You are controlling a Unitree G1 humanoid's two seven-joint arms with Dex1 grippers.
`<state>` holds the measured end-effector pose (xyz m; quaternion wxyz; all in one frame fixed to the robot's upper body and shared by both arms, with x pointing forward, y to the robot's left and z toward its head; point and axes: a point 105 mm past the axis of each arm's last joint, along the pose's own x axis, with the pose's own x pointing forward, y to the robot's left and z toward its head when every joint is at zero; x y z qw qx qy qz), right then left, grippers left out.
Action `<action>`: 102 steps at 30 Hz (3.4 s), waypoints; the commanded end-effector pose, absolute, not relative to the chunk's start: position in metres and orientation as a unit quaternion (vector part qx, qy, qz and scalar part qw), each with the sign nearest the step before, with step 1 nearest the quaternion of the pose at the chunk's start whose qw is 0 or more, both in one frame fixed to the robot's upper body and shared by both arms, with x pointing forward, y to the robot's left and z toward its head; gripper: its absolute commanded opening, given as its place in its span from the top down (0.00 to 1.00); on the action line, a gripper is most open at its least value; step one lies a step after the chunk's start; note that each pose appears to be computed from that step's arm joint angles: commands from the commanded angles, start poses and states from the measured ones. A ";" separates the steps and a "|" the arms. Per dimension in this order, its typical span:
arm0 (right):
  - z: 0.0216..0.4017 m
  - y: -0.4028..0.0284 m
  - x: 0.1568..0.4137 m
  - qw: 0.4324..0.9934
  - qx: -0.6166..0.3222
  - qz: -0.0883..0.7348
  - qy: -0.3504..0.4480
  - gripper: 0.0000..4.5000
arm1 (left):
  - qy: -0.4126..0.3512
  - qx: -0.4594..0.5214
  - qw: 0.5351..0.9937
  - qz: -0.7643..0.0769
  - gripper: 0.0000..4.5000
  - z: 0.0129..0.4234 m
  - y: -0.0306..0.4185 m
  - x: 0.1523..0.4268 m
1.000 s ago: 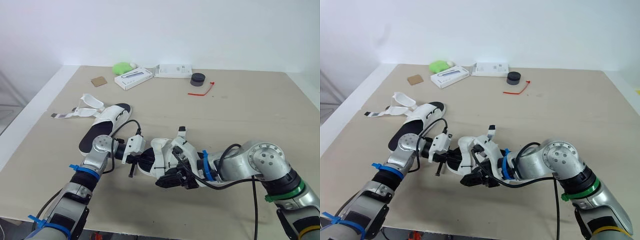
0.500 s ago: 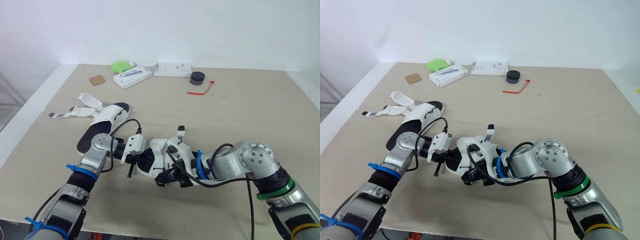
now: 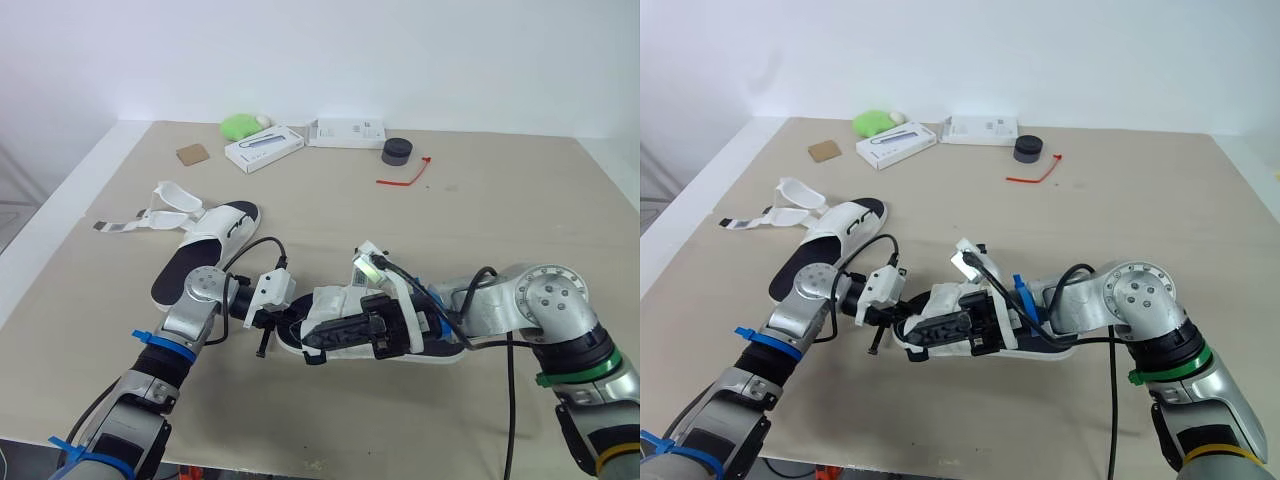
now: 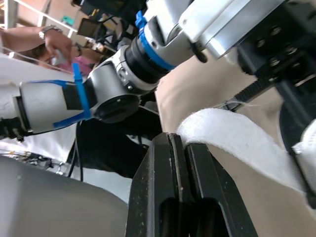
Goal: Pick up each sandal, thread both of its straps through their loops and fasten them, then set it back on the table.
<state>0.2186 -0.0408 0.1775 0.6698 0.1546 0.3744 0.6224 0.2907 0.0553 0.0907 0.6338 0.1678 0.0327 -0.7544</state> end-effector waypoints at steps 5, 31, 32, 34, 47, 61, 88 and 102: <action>0.215 -0.028 0.246 0.693 0.229 0.617 0.296 0.98 | 0.157 0.154 0.601 -0.768 1.00 0.029 0.062 0.264; 0.150 -0.076 0.313 0.823 0.317 0.296 0.366 0.45 | 0.156 0.157 0.606 -0.764 1.00 0.024 0.064 0.268; 0.150 -0.076 0.314 0.824 0.317 0.294 0.367 0.30 | 0.156 0.157 0.606 -0.764 1.00 0.024 0.064 0.268; 0.151 -0.078 0.317 0.826 0.316 0.287 0.367 0.15 | 0.156 0.157 0.607 -0.763 1.00 0.024 0.064 0.268; 0.241 -0.091 0.321 0.827 0.317 0.406 0.225 0.01 | 0.156 0.156 0.608 -0.762 1.00 0.019 0.064 0.268; 0.213 -0.133 0.218 0.817 -0.014 0.536 0.214 0.01 | -0.017 0.039 0.672 -0.739 1.00 0.130 0.038 0.298; 0.137 -0.173 0.240 0.828 -0.115 0.488 0.254 0.01 | -0.039 0.092 0.677 -0.729 1.00 0.183 0.089 0.270; 0.138 -0.138 0.269 0.840 -0.059 0.506 0.189 0.86 | -0.011 0.092 0.727 -0.680 1.00 0.169 0.102 0.259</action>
